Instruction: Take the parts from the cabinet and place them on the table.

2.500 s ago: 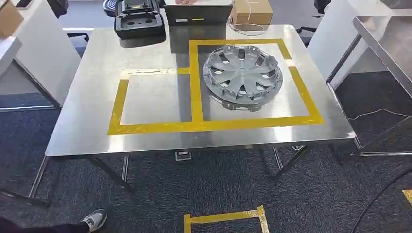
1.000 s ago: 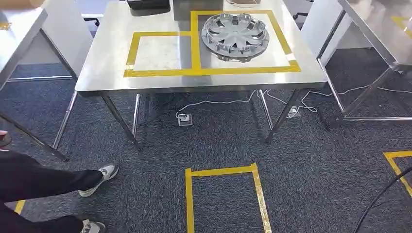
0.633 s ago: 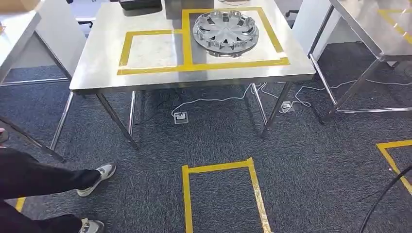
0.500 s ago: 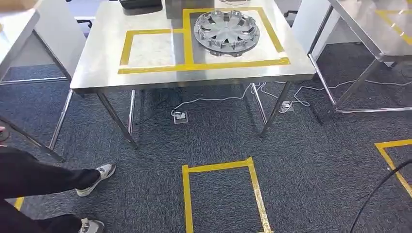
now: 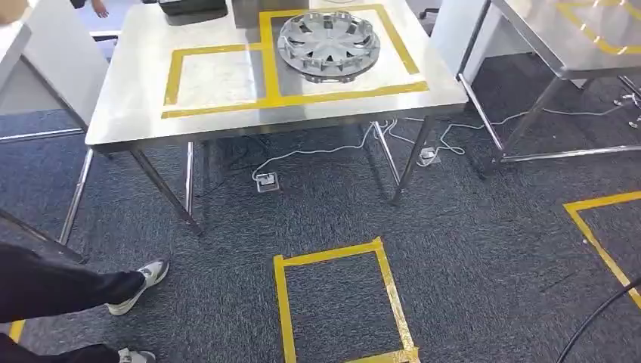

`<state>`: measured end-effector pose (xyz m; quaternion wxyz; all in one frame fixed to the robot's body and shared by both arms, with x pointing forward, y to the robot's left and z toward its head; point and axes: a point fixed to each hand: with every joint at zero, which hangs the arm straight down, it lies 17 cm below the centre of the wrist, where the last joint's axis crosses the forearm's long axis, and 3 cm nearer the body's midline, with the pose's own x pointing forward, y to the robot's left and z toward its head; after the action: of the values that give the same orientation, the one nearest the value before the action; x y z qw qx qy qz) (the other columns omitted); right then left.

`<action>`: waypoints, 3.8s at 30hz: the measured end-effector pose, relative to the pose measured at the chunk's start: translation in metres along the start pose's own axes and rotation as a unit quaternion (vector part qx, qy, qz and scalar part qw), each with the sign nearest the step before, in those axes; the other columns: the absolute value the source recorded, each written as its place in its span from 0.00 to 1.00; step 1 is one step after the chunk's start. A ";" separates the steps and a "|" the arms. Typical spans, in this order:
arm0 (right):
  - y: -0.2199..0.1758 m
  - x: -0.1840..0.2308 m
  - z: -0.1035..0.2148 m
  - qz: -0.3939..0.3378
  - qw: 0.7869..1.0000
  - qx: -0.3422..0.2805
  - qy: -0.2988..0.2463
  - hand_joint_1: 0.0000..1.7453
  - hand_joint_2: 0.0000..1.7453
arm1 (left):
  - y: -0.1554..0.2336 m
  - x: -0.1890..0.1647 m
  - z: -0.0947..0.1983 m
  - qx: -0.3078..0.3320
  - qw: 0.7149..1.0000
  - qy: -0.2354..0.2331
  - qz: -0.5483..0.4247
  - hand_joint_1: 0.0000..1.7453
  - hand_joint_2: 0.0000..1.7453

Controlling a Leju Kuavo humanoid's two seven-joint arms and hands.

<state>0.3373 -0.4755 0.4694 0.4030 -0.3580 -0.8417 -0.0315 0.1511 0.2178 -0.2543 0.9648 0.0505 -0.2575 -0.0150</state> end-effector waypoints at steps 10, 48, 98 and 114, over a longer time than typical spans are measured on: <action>-0.003 -0.001 0.002 0.000 1.000 -0.002 0.002 0.00 0.00 | 0.002 0.000 0.000 0.001 1.000 -0.003 -0.001 0.00 0.00; -0.010 0.000 0.002 -0.009 1.000 -0.011 0.000 0.00 0.00 | 0.008 0.003 -0.001 0.011 1.000 -0.011 -0.004 0.00 0.00; 0.017 -0.115 0.053 -0.009 0.992 0.058 0.113 0.00 0.00 | 0.009 0.001 -0.002 0.005 1.000 -0.006 -0.009 0.00 0.00; 0.123 -0.409 0.516 -0.041 0.727 0.095 0.679 0.00 0.00 | 0.000 -0.005 0.000 -0.010 0.999 0.005 -0.051 0.00 0.00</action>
<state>0.2473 -0.4434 -0.1936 0.8971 -0.1666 -0.3555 -0.2028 0.1472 0.2180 -0.2567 0.9646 0.0535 -0.2495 -0.0663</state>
